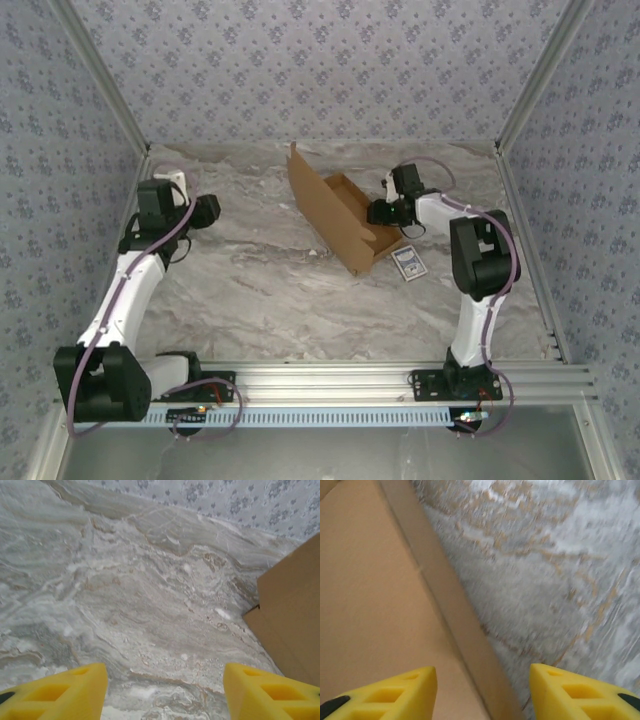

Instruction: Fold the paper box

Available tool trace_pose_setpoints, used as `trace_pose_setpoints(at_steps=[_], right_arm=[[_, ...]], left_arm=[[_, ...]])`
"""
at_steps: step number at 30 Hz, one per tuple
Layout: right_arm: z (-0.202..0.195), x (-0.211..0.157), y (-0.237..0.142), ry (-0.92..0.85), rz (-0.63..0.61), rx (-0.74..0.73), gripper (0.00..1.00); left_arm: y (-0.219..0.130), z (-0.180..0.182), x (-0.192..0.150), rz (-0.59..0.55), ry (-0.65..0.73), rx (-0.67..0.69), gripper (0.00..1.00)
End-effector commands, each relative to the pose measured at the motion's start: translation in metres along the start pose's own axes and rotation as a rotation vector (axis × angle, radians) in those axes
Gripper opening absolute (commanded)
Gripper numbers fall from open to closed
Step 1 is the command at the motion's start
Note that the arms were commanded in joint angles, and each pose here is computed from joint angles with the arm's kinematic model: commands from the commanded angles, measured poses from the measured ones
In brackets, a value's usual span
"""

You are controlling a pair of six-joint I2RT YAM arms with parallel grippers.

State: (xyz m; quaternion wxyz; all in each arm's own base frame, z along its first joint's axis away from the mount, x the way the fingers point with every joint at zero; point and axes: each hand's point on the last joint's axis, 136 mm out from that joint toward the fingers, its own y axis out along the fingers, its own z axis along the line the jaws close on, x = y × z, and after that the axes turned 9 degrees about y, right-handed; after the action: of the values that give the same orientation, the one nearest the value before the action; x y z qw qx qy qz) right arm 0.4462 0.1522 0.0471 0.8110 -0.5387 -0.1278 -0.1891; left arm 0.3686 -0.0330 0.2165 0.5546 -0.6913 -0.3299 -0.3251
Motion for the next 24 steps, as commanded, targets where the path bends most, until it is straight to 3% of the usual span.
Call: trace_pose_setpoints(at_steps=[1,7,16,20,24], right_arm=[[0.031,-0.014,-0.012,0.062,0.0,0.154,0.6],[0.072,-0.042,-0.012,0.074,0.034,0.266,0.67],[0.144,-0.095,0.003,-0.007,0.128,0.368,0.69],[0.138,-0.1,-0.008,-0.051,0.11,0.323,0.71],[0.105,-0.093,-0.036,-0.117,0.039,0.171,0.74]], left_arm=[[0.001,-0.009,0.008,-0.058,-0.03,-0.061,0.63],[0.007,-0.012,-0.005,-0.045,-0.034,-0.077,0.63],[0.009,0.003,-0.016,-0.05,-0.037,0.003,0.63],[0.001,0.011,-0.015,-0.076,-0.033,0.056,0.63],[-0.005,0.017,-0.013,-0.103,-0.037,0.088,0.64]])
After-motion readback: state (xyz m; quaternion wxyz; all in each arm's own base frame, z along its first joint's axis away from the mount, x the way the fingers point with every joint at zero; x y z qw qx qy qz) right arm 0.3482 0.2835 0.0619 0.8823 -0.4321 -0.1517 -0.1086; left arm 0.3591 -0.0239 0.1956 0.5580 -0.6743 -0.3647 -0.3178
